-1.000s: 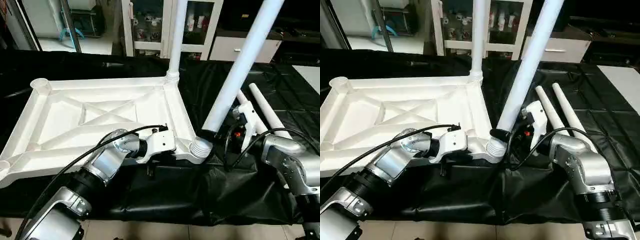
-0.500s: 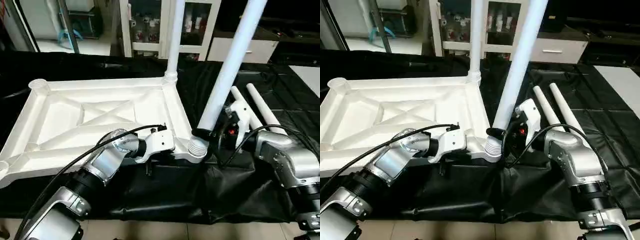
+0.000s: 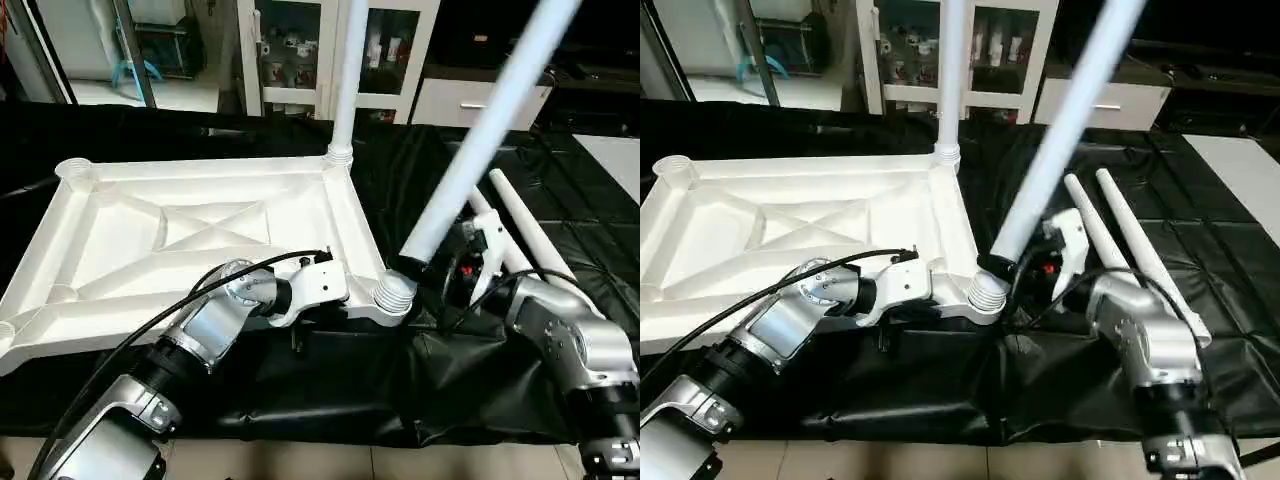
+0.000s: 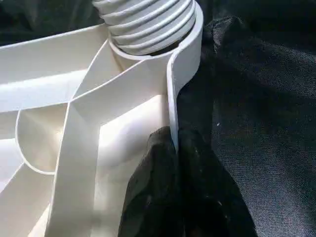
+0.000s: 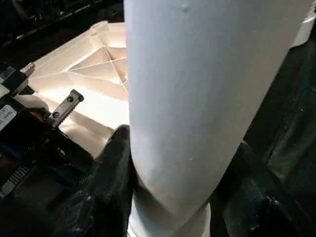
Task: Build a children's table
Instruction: Insert table leg to table base
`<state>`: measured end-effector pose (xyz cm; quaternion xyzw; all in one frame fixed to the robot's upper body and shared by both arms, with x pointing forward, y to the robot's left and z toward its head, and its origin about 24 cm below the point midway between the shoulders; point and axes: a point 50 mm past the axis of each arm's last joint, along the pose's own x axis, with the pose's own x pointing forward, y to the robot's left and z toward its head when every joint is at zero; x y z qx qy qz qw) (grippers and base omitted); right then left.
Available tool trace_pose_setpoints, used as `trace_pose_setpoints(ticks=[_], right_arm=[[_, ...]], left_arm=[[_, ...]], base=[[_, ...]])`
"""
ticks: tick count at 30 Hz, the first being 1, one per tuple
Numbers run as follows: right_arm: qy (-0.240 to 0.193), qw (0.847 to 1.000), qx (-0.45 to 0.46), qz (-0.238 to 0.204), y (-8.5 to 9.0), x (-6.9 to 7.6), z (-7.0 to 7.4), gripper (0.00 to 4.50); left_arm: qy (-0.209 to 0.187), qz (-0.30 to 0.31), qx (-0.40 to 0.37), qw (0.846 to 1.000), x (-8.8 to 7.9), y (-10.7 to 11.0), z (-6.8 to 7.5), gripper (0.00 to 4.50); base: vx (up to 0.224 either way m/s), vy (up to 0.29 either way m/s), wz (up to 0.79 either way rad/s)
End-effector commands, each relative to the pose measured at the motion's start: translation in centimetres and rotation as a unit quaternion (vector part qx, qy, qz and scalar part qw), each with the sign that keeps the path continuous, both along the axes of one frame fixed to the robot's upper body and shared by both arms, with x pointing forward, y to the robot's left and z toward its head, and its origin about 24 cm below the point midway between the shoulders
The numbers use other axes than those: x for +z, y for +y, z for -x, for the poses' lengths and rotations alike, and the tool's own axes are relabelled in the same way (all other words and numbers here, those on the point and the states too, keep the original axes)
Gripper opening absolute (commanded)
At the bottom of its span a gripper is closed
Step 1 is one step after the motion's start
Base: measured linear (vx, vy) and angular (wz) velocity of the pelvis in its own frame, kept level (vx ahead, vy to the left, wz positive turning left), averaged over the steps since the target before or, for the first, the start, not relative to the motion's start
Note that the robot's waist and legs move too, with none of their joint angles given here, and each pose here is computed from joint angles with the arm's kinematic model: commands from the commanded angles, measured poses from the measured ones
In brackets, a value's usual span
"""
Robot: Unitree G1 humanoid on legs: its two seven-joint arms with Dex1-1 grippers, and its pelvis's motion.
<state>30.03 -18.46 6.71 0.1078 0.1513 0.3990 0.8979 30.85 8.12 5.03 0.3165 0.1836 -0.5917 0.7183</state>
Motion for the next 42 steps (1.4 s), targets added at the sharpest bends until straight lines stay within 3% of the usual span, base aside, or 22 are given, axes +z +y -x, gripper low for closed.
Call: trace_pose_setpoints(ticks=[1, 7, 11, 19, 23, 30, 42], right_arm=[[0.04, 0.998, -0.042, 0.025, -1.3, -1.9, 0.7, 1.86], [0.041, 0.997, -0.05, 0.039, -1.6, -2.7, 1.9, 1.86], [0.027, 0.996, -0.026, 0.082, -1.3, -3.2, 2.9, 1.86], [0.021, 0.993, 0.016, 0.116, -0.3, -3.4, 4.3, 1.86], [0.017, 0.99, 0.037, 0.138, 0.1, -3.3, 4.1, 1.86], [0.02, 0.99, 0.039, 0.133, 0.6, -2.7, 2.9, 1.86], [0.085, 0.981, 0.045, 0.167, 0.8, -6.0, 3.5, 1.86]], left_arm=[[0.026, -0.046, -0.003, 0.999, -1.9, 0.7, 0.8, 0.0], [0.025, -0.046, -0.004, 0.999, -1.9, 0.6, 0.8, 0.0], [0.023, -0.047, -0.003, 0.999, -2.0, 0.7, 0.7, 0.0], [0.023, -0.048, -0.003, 0.999, -2.0, 0.7, 0.8, 0.0], [0.024, -0.049, -0.005, 0.999, -2.1, 0.7, 0.9, 0.0], [0.025, -0.049, -0.007, 0.998, -2.1, 0.7, 1.0, 0.0], [0.025, -0.049, -0.006, 0.998, -2.1, 0.7, 1.1, 0.0]], base=[[0.0, 0.0, 0.0], [0.0, 0.0, 0.0], [0.0, 0.0, 0.0], [0.0, 0.0, 0.0], [0.0, 0.0, 0.0], [0.0, 0.0, 0.0], [0.0, 0.0, 0.0]])
